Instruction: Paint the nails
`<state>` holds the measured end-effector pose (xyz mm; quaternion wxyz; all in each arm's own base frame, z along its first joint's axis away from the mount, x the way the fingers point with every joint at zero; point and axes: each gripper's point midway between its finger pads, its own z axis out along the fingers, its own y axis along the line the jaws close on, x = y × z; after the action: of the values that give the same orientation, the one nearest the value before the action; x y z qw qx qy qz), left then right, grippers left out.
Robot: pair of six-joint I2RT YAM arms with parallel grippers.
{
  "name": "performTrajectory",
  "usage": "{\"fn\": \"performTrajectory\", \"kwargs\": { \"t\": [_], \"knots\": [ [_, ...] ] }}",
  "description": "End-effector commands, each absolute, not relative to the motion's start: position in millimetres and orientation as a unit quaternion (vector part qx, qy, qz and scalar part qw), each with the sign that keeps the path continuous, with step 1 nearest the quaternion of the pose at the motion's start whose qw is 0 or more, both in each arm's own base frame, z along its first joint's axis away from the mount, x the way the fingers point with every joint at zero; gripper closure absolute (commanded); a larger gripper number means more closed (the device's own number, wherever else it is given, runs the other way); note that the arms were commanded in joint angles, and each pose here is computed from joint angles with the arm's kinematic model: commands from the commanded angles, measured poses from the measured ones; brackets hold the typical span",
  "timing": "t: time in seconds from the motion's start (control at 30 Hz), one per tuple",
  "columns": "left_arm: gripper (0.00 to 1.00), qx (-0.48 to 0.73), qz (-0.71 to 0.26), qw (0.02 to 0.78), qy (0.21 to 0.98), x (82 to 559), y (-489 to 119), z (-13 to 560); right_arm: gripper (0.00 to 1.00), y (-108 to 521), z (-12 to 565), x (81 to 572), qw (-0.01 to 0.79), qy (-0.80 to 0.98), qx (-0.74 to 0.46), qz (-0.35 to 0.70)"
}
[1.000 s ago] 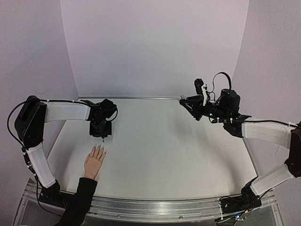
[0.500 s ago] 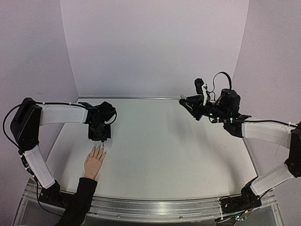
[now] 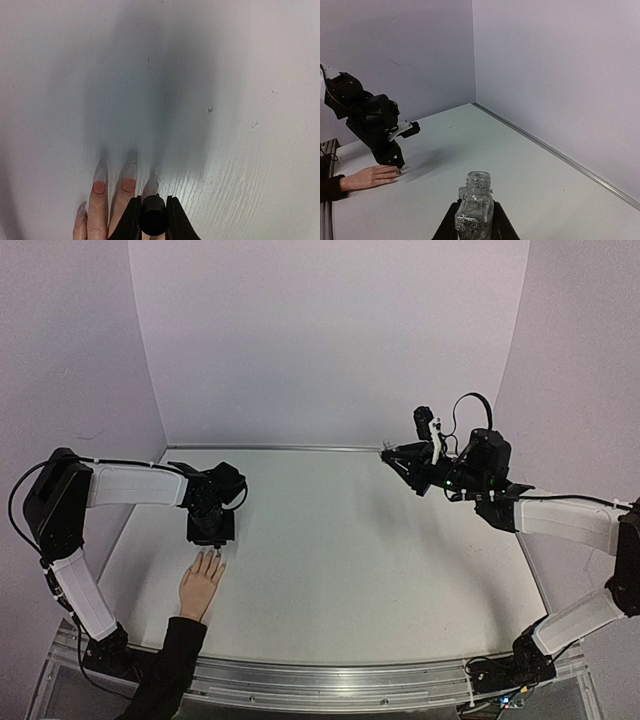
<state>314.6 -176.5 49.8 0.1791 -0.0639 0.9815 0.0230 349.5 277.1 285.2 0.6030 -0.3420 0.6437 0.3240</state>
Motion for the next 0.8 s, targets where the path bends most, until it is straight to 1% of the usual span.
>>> {"fn": "performTrajectory", "kwargs": {
  "t": [0.0, 0.77],
  "knots": [
    [1.00, -0.068, 0.022, 0.185, 0.980, 317.8, -178.0, 48.8, 1.00, 278.5, 318.4, 351.3, 0.635, 0.609, -0.342, 0.329],
    [1.00, -0.058, 0.044, 0.206, 0.976, 338.3, -171.6, 53.3, 1.00, 278.2, 318.0, 351.6, 0.635, 0.610, -0.341, 0.329]
  ]
}}
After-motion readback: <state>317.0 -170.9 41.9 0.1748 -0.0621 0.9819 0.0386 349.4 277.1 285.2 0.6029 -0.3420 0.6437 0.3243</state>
